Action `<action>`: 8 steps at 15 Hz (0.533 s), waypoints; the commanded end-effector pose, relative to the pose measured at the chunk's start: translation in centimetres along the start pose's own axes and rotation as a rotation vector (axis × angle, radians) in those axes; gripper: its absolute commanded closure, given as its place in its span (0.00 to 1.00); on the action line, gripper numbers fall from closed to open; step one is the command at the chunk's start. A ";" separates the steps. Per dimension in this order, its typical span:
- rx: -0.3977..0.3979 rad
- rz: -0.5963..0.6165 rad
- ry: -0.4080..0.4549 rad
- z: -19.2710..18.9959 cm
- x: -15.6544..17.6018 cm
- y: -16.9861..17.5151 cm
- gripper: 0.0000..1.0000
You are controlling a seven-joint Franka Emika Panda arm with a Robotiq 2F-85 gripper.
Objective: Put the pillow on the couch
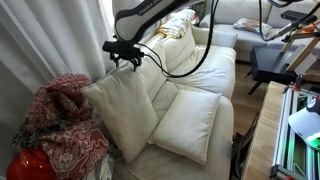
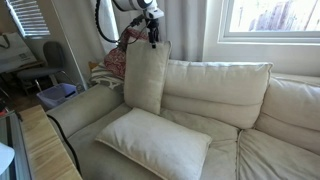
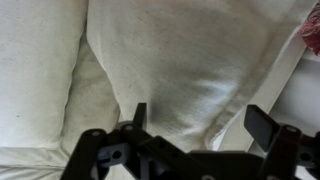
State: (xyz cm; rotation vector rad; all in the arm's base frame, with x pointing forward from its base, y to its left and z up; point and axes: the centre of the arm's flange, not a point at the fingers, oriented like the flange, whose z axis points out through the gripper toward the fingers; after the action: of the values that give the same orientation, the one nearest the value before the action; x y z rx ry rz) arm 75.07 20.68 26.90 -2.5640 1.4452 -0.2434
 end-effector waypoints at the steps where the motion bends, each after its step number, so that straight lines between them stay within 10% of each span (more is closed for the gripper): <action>1: 0.065 0.032 0.035 3.0 0.3 -0.3 0.00; 8: -0.166 -0.054 -0.038 4.1 -0.6 2.3 0.64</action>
State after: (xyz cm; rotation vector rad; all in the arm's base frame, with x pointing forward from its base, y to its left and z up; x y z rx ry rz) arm 74.71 20.40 23.20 -2.6260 1.4857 -0.1764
